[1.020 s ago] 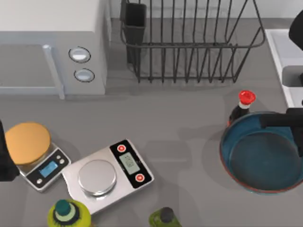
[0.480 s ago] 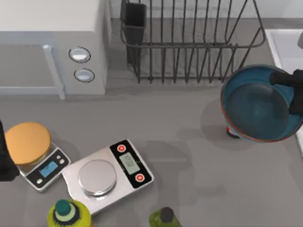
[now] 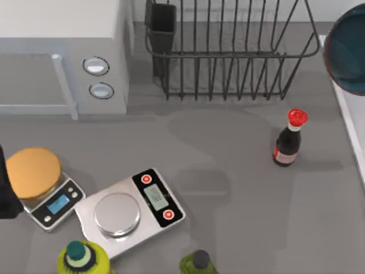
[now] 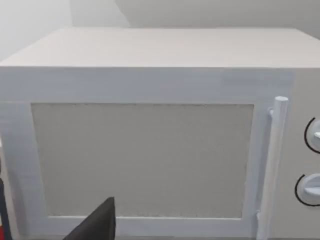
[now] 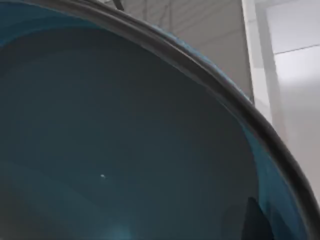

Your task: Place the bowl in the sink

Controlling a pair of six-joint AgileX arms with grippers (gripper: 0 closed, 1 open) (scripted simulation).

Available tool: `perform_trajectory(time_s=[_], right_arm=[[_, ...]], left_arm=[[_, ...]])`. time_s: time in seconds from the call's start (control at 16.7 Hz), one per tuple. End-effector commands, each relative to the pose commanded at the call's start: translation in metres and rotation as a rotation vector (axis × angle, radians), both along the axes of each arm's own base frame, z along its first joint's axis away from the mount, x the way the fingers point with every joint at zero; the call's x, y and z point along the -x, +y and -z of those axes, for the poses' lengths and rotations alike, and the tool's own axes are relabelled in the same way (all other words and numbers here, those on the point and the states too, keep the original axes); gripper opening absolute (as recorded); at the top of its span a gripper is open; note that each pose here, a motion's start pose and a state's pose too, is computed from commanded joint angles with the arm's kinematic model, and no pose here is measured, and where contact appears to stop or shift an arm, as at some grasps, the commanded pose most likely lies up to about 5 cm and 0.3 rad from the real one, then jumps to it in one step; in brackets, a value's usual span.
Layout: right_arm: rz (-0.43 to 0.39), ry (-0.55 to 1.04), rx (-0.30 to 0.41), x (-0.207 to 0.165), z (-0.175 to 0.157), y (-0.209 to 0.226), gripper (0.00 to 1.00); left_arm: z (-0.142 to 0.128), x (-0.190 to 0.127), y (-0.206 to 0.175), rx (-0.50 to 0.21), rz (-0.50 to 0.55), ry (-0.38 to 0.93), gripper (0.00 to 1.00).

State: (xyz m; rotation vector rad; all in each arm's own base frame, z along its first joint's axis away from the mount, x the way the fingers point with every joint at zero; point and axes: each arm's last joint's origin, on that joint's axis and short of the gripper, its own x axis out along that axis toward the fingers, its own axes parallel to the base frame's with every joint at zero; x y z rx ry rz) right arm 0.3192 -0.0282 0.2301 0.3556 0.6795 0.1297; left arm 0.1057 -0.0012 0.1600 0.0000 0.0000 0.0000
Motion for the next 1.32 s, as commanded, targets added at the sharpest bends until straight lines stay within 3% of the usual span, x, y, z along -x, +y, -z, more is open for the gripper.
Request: perform_trajectory(time_s=[0.36, 0.72, 1.32], right_arm=[[0.083, -0.434, 0.168, 0.017, 0.023, -0.074, 0.00], [0.134, -0.656, 0.339, 0.048, 0.022, -0.106, 0.00], [0.134, -0.674, 0.353, 0.048, 0.029, -0.109, 0.00]], left_arm=[[0.000, 0.000, 0.000, 0.000, 0.000, 0.000, 1.00], [0.000, 0.000, 0.000, 0.000, 0.000, 0.000, 1.00], [0.000, 0.000, 0.000, 0.000, 0.000, 0.000, 1.00]])
